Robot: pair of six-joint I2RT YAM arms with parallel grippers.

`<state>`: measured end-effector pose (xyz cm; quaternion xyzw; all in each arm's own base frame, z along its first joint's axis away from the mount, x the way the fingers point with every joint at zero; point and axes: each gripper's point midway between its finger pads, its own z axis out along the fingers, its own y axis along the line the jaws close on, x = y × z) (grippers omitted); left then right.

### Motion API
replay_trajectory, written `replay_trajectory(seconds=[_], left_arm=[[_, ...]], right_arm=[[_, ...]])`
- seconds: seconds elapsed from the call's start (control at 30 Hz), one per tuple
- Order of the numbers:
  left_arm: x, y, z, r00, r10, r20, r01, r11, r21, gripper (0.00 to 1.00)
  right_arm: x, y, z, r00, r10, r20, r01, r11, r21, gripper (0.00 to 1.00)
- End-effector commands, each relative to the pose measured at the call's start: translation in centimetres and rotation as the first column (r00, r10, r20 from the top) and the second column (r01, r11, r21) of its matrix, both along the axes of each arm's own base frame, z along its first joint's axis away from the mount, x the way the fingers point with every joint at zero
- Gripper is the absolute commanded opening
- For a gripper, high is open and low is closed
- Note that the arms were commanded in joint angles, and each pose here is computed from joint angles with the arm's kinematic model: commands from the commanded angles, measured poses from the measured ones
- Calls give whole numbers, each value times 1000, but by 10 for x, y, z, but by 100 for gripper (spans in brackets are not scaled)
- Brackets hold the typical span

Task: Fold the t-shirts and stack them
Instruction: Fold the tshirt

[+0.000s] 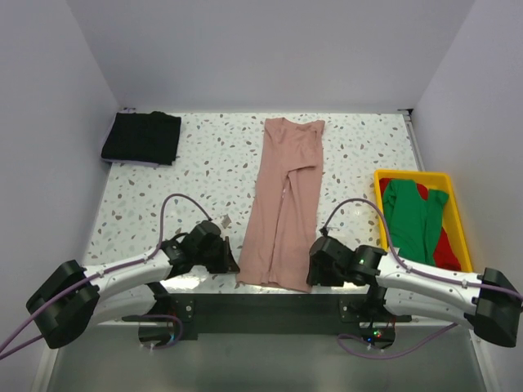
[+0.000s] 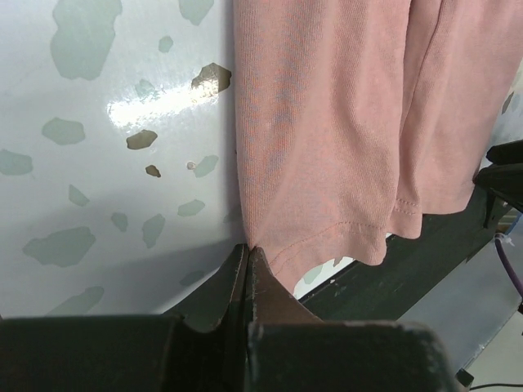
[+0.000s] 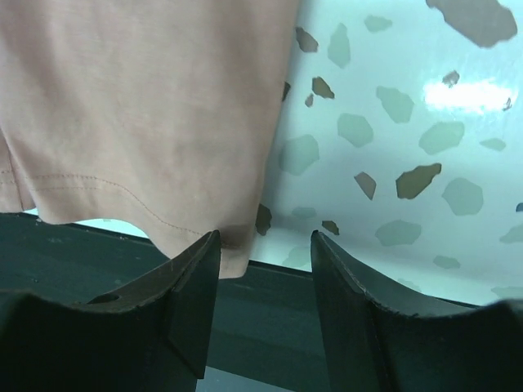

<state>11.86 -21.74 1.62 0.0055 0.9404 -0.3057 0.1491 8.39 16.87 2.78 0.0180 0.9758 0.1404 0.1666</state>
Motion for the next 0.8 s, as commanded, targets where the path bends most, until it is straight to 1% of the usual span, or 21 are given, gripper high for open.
replay_trajectory(seconds=[0.0, 0.4, 0.53, 0.63, 0.67, 0.73, 0.77], left_arm=[[-4, 0, 0, 1000, 0, -14, 0, 1000, -2, 0], [-5, 0, 0, 1000, -1, -16, 1, 1000, -4, 0], [-5, 0, -1, 1000, -1, -23, 1, 1000, -6, 0], [-6, 0, -1, 1000, -1, -28, 1, 1000, -4, 0], [-6, 0, -1, 1000, -2, -28, 2, 1000, -5, 0], [-7, 0, 0, 999, -4, -32, 4, 1000, -7, 0], [-7, -1, 0, 999, -4, -33, 3, 1000, -10, 0]], right_arm=[[-6, -1, -3, 997, -65, -40, 67, 997, 28, 52], [-4, 15, -9, 994, -92, -54, 97, 990, 98, 51], [-4, 20, -16, 992, -107, -68, 115, 986, 125, 48], [-5, 22, -21, 991, -108, -80, 118, 985, 129, 42], [-6, 23, -22, 991, -105, -82, 116, 985, 131, 37], [-8, 21, -25, 990, -109, -90, 120, 984, 128, 31], [-10, 18, -27, 989, -107, -98, 119, 985, 122, 24]])
